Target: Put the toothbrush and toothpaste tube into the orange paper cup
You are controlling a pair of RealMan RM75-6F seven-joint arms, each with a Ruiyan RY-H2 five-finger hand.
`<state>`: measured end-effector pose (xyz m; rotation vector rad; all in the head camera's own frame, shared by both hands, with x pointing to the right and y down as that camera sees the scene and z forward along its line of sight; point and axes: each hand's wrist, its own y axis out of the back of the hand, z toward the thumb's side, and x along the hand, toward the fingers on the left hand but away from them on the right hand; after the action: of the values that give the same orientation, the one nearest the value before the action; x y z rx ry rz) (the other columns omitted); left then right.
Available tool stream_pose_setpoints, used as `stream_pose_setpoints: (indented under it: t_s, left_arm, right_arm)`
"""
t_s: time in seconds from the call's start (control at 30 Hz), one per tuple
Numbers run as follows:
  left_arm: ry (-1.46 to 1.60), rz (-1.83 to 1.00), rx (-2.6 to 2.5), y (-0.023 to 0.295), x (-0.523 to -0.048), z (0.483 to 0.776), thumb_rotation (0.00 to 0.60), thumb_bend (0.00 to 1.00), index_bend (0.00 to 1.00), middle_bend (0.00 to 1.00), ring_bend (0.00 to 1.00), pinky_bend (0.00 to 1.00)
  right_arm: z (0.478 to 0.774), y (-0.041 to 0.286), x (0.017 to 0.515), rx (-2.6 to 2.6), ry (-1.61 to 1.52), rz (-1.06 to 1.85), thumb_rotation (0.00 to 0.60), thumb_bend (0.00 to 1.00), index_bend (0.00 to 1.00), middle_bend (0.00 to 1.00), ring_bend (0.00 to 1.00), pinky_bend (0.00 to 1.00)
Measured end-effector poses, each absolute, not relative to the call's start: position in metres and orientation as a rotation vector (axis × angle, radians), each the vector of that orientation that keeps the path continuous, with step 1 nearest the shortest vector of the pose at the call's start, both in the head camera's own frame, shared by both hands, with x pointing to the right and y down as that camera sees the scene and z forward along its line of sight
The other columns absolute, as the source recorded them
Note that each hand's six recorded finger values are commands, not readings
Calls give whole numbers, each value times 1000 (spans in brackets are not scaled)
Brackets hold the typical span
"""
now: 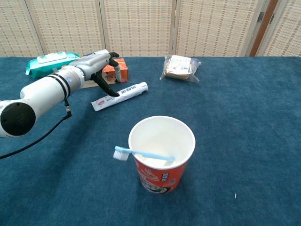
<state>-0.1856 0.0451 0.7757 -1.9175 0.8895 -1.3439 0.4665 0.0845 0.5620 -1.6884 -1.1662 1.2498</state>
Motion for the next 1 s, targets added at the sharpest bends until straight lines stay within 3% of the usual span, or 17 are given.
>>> stream_pose_setpoints:
  t_s: [0.27, 1.0]
  left_arm:
    - [835, -1356, -1917, 53, -181, 781, 600, 0, 144, 0, 0, 0]
    - [760, -1389, -1762, 52, -199, 788, 600, 0, 25, 0, 0, 0]
  right_arm:
    - [561, 86, 468, -1685, -1170, 1251, 600, 93, 382, 8, 0, 196]
    - [561, 89, 470, -1684, -1177, 1253, 600, 93, 382, 8, 0, 196]
